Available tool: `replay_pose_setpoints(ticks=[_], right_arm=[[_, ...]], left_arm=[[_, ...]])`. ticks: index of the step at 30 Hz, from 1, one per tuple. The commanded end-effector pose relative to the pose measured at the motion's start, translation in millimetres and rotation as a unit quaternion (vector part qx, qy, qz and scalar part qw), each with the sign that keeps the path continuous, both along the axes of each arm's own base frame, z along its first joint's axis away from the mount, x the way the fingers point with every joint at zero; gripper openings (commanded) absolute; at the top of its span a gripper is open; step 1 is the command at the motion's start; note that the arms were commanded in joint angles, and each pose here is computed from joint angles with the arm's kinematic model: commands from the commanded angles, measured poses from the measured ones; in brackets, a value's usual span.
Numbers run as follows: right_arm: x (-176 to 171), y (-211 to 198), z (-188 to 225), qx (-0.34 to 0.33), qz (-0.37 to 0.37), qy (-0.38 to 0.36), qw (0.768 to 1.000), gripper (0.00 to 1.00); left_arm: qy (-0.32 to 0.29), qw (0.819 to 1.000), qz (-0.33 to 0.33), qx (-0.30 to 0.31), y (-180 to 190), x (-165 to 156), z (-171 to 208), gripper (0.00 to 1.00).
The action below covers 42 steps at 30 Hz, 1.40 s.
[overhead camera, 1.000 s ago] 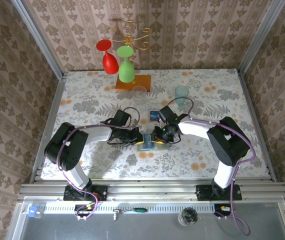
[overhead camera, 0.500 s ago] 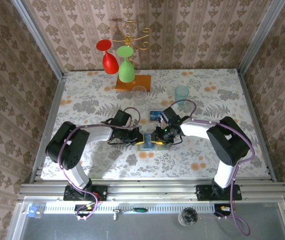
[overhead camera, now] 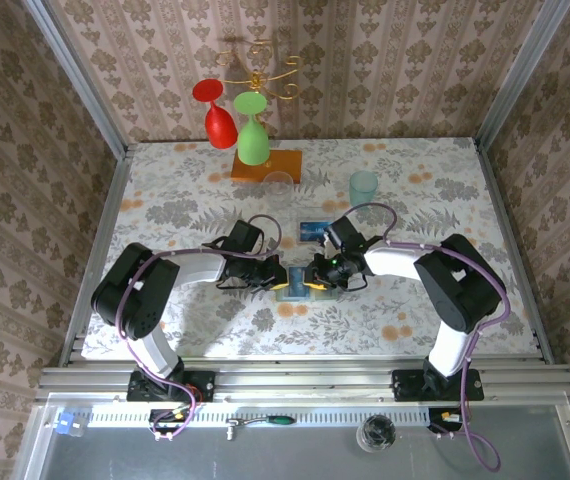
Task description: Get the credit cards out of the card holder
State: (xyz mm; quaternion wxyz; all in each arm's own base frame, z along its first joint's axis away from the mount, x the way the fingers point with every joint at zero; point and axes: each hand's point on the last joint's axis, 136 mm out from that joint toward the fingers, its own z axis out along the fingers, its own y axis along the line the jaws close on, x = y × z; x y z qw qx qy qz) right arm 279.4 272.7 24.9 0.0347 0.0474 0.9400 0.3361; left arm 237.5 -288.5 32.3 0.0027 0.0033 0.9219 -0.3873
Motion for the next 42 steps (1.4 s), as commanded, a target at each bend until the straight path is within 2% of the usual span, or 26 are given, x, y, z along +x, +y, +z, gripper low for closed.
replay_pose_setpoints(ticks=[1,9,13,31,42], right_arm=[[4,6,18,0.032,-0.001,-0.016,0.999,0.19],[3,9,17,0.050,0.000,-0.016,0.999,0.18],[1,7,15,0.050,-0.005,-0.013,0.999,0.15],[-1,-35,29,0.013,-0.026,-0.033,0.999,0.09],[10,-52,59,-0.040,0.012,-0.079,0.996,0.03]], left_arm=[[0.019,0.999,0.008,0.028,5,-6,-14,0.01],[0.017,0.999,0.002,0.027,3,-7,-12,0.01],[0.016,0.999,0.003,0.030,3,-7,-11,0.01],[0.011,1.000,0.004,0.028,3,-7,-9,0.01],[-0.011,1.000,-0.001,0.003,-12,10,21,0.04]])
